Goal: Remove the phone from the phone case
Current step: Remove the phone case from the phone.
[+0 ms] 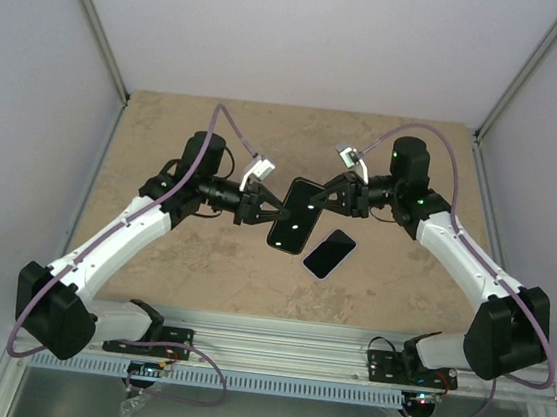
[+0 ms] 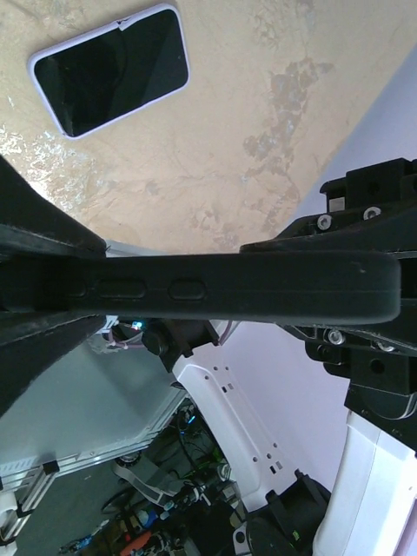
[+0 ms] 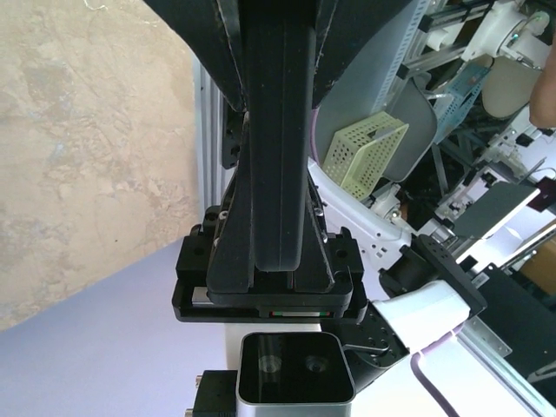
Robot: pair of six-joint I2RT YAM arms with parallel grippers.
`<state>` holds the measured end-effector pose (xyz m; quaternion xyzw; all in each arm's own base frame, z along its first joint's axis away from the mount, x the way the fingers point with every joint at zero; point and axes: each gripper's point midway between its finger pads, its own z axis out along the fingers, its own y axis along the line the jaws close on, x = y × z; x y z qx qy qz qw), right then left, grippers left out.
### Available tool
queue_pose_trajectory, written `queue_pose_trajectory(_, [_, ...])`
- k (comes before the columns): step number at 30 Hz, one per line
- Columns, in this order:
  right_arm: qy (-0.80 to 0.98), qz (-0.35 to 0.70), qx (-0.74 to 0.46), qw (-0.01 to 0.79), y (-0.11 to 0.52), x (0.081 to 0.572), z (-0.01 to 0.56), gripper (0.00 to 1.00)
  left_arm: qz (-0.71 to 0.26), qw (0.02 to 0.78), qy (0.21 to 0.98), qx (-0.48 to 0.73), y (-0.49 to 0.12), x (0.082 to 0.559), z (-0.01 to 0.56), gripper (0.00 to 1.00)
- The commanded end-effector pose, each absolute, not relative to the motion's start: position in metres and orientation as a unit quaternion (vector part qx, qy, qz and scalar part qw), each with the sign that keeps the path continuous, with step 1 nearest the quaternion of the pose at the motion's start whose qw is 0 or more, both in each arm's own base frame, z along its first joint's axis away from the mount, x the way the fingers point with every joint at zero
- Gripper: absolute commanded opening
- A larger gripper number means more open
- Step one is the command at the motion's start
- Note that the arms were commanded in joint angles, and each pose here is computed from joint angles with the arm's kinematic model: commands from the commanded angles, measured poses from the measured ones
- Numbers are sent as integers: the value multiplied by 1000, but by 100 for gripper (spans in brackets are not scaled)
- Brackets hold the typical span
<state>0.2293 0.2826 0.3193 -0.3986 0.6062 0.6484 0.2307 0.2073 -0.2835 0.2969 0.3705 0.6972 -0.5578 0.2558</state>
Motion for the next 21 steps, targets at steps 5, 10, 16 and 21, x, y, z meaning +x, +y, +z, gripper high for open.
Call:
queue_pose_trajectory(5, [590,643,-413,260,287,240,346,39,-577,290,675,356,-286,227,331,0])
queue_pose_trajectory(10, [601,649,-387,262,287,247,350,47,-585,325,665,331,-276,243,356,0])
queue_pose_trajectory(16, [610,657,-366,251,288,248,350,45,-591,353,653,315,-275,254,376,0])
queue_pose_trajectory(21, [611,659,-360,250,286,245,348,38,-597,354,652,305,-277,262,379,0])
